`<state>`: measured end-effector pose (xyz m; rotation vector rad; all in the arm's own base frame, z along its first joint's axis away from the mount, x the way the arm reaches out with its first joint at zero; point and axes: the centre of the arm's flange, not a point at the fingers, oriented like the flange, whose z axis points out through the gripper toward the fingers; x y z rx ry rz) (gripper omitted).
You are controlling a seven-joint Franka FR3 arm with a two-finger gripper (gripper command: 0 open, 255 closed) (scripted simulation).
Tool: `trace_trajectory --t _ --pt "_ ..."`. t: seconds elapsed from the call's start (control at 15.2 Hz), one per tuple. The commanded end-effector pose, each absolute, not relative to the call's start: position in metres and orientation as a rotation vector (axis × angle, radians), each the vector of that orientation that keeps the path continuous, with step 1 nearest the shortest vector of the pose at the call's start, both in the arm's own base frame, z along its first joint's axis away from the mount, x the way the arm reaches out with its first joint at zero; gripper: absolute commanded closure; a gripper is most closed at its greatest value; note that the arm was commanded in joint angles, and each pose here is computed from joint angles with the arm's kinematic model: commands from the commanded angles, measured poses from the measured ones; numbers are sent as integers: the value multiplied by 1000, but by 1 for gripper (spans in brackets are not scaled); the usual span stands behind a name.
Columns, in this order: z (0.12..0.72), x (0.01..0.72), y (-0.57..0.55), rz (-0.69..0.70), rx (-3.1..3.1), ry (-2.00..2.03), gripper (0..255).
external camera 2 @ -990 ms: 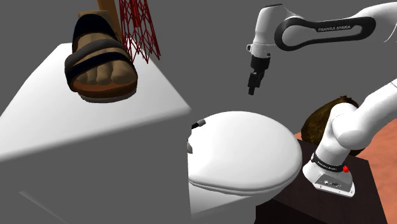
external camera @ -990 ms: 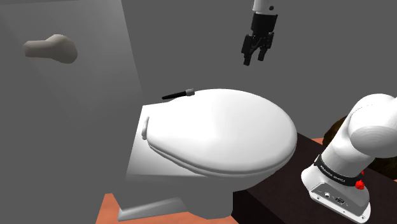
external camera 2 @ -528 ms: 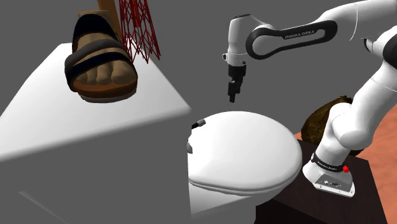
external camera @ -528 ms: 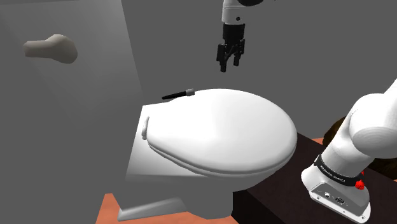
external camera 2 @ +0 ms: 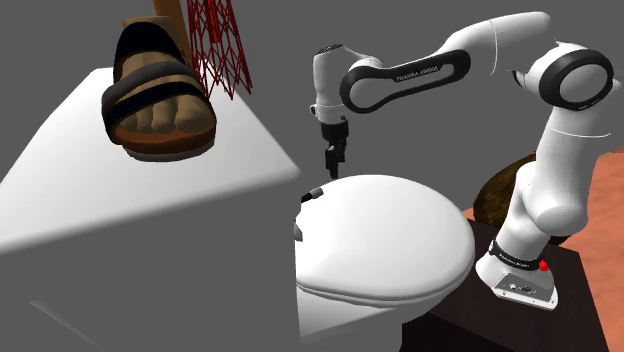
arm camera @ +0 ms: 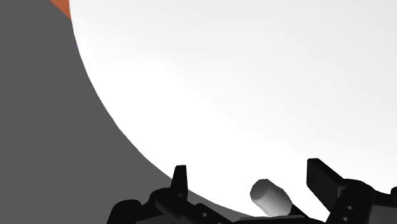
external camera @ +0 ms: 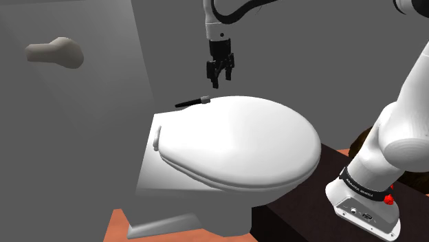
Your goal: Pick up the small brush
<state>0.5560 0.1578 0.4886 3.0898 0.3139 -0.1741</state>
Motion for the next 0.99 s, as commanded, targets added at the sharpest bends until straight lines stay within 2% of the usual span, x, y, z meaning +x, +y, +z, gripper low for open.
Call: trace_trajectory --t 0.0,0.26,0.86,0.92 --pt "476 576 174 -201 3077 368 0" --pt "452 606 208 -246 3051 460 0" --pt "412 606 208 -246 3051 460 0" --pt "413 606 208 -246 3051 460 255"
